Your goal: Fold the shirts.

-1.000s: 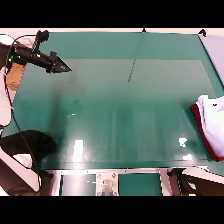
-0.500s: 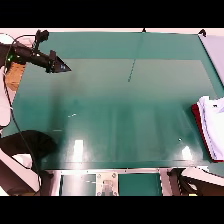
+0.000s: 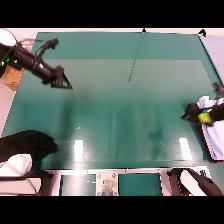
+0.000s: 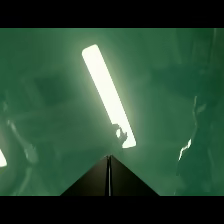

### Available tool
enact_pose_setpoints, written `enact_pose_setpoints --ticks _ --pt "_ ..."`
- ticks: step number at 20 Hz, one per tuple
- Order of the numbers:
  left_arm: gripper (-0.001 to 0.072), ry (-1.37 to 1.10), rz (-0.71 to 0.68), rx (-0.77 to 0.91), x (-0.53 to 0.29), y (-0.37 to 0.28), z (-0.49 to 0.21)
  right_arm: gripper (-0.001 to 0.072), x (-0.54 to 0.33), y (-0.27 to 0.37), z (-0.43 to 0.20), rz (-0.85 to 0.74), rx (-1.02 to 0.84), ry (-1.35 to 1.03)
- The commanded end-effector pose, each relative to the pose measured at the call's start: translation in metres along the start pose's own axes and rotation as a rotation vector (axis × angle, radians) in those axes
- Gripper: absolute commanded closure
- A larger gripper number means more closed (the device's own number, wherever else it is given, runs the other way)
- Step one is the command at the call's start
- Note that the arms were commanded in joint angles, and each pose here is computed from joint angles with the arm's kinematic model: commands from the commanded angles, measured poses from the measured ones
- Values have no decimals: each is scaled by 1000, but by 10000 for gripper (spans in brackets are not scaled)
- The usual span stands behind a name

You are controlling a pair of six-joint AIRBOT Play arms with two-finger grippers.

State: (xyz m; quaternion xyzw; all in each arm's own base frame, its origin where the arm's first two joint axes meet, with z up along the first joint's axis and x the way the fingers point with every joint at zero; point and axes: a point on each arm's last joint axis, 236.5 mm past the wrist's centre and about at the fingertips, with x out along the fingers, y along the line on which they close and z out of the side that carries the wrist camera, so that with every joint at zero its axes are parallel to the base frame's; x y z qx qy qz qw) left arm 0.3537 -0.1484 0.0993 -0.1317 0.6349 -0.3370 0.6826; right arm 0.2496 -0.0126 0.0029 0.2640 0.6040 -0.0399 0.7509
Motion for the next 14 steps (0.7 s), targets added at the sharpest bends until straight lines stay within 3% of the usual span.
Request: enact_pose_setpoints --ticks 1,5,14 --pt "684 -48 71 -34 15 -4 -54 688 38 21 -74 52 -106 60" --pt "682 -111 152 -73 22 11 -86 687 41 31 -83 84 -150 25" --pt "682 -116 141 -107 23 9 -86 687 41 29 -83 78 -152 28"
